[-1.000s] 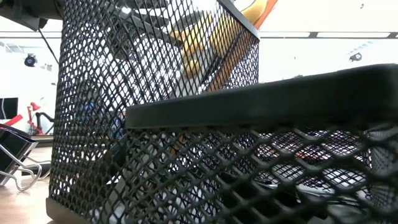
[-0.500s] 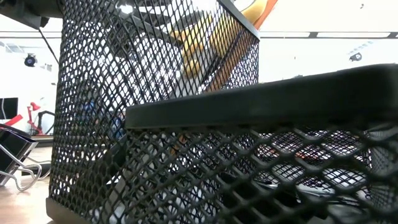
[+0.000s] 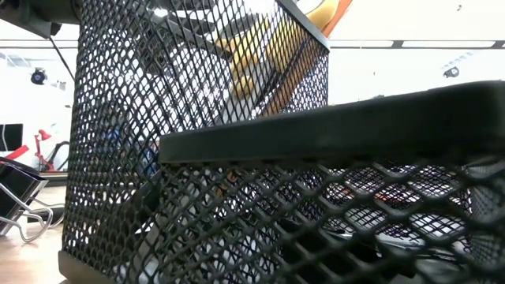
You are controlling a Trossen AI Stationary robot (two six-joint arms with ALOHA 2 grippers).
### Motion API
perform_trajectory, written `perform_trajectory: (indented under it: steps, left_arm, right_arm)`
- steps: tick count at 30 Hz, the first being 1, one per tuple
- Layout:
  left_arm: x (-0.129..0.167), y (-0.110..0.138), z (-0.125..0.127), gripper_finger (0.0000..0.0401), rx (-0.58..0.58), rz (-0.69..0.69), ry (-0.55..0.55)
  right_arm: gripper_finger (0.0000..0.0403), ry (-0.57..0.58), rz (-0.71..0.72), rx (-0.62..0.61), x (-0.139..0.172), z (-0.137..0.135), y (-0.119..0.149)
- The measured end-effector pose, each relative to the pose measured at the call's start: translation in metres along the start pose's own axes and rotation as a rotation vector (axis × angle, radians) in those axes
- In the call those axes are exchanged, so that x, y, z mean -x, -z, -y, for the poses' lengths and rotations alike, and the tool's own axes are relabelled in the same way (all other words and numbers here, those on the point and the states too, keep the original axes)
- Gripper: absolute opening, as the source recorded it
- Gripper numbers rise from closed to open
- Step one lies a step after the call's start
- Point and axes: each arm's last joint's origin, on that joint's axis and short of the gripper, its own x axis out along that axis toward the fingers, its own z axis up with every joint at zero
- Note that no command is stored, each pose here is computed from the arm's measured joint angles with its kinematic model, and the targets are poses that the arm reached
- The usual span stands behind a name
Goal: Pick and place office supplies into organizer
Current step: Put the left pencil into the desk organizer
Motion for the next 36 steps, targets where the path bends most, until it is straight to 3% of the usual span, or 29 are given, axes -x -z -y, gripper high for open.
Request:
perform_trajectory:
  steps: [25,36]
  left_arm:
    - [0.000,0.001,0.000,0.0137,-0.001,-0.001,-0.001]
    - [0.000,-0.003,0.001,0.0137,0.009,0.017,0.007]
  right_arm:
    - [0.0011,-0.118,-0.007,0.013,0.041,0.005,-0.053]
    - [0.0011,-0.222,0.070,0.012,0.060,0.014,-0.107]
